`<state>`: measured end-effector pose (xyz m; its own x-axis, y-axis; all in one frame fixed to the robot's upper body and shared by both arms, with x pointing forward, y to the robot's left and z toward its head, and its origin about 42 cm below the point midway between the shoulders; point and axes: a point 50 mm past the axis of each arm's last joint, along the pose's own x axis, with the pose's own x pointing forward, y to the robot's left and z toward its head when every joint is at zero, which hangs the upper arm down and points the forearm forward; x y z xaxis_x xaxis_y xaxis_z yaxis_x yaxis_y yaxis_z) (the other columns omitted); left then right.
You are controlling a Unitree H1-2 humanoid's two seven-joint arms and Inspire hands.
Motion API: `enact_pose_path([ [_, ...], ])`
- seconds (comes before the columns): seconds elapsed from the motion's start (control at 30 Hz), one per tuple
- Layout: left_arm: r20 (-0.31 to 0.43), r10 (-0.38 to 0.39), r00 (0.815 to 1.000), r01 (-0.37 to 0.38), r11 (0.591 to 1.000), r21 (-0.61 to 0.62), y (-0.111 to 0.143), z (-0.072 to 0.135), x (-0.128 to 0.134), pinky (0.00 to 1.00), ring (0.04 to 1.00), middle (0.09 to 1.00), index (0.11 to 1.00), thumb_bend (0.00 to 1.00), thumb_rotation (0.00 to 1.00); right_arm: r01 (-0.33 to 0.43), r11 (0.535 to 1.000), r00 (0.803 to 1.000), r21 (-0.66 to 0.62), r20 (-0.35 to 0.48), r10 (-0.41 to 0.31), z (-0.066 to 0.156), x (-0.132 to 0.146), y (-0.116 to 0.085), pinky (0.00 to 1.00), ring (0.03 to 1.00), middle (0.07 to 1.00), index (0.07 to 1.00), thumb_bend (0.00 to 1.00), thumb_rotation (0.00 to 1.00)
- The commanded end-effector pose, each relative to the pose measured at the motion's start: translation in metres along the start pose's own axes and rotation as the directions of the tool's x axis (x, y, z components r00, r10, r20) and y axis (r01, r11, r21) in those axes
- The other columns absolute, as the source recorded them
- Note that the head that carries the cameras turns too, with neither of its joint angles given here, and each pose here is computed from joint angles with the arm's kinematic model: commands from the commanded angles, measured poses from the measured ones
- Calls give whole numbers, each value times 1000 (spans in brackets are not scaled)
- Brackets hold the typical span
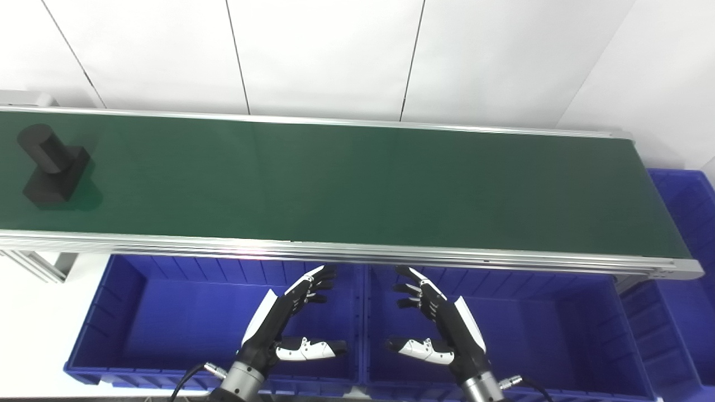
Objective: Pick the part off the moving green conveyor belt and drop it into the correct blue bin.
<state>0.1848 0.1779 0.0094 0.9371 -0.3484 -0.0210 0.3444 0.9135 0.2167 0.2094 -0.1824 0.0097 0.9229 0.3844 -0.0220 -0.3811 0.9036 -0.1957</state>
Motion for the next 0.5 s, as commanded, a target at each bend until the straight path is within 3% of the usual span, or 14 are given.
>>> enact_pose_path([
  [0.0,59,17,998,-18,1000,7,6,7,6,748,835,871,878,903,447,7,1000,998,2,56,-7,8,6,-1,727,828,929,882,860,479],
  [0.47,66,20,998,-20,1000,-1,5,10,5,746,835,870,878,900,429,3,1000,999,1,48,-3,6,3,-2,724,829,927,884,864,470],
])
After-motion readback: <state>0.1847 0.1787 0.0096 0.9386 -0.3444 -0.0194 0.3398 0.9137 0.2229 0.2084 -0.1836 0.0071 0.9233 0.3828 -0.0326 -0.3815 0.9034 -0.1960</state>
